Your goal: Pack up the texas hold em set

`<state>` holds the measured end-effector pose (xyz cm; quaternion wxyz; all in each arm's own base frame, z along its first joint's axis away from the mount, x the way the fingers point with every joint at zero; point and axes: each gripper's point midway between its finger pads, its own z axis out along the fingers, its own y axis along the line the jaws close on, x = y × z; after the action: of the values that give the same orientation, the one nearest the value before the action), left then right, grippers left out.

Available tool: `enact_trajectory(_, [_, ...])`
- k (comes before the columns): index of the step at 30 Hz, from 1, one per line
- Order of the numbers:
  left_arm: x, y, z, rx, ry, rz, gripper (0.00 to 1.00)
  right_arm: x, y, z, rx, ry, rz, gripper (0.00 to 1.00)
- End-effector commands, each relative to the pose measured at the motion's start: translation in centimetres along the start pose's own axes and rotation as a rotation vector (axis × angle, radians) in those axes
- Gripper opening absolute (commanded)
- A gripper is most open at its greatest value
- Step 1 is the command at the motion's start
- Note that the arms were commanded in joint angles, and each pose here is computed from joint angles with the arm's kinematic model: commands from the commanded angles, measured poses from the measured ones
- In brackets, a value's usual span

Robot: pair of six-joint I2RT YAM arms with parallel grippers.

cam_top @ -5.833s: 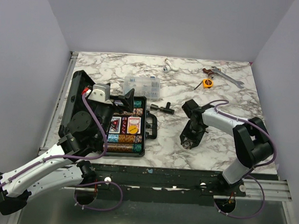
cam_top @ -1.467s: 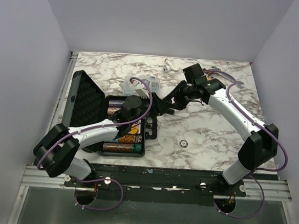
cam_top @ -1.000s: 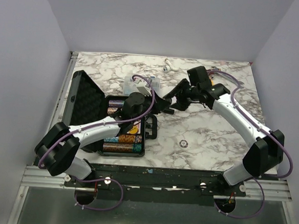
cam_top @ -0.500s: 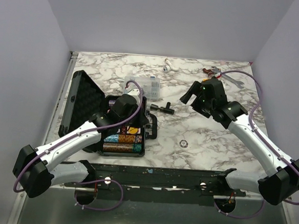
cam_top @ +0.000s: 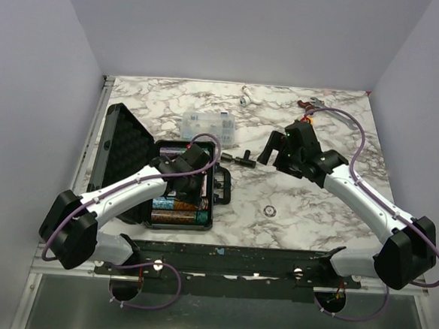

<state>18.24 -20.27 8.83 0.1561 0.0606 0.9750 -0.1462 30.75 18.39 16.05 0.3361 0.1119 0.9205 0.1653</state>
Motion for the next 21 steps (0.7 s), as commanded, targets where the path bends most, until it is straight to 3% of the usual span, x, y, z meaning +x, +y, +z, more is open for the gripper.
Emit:
enact_trajectory(1, [-0.4, -0.3, 0.3, -0.014, 0.027, 0.002, 0.0, 0.7, 0.2, 0.1, -0.038, 0.02, -0.017, 0.99])
enact_trajectory(17, [-0.3, 2.4, 1.8, -0.175, 0.066, 0.039, 0.0, 2.3, 0.0, 1.5, -0.049, 0.064, -0.013, 0.99])
enact_trajectory(21, [-0.2, 2.4, 1.6, -0.176, 0.066, 0.041, 0.12, 2.7, -0.1, 1.9, -0.048, 0.078, -0.015, 0.99])
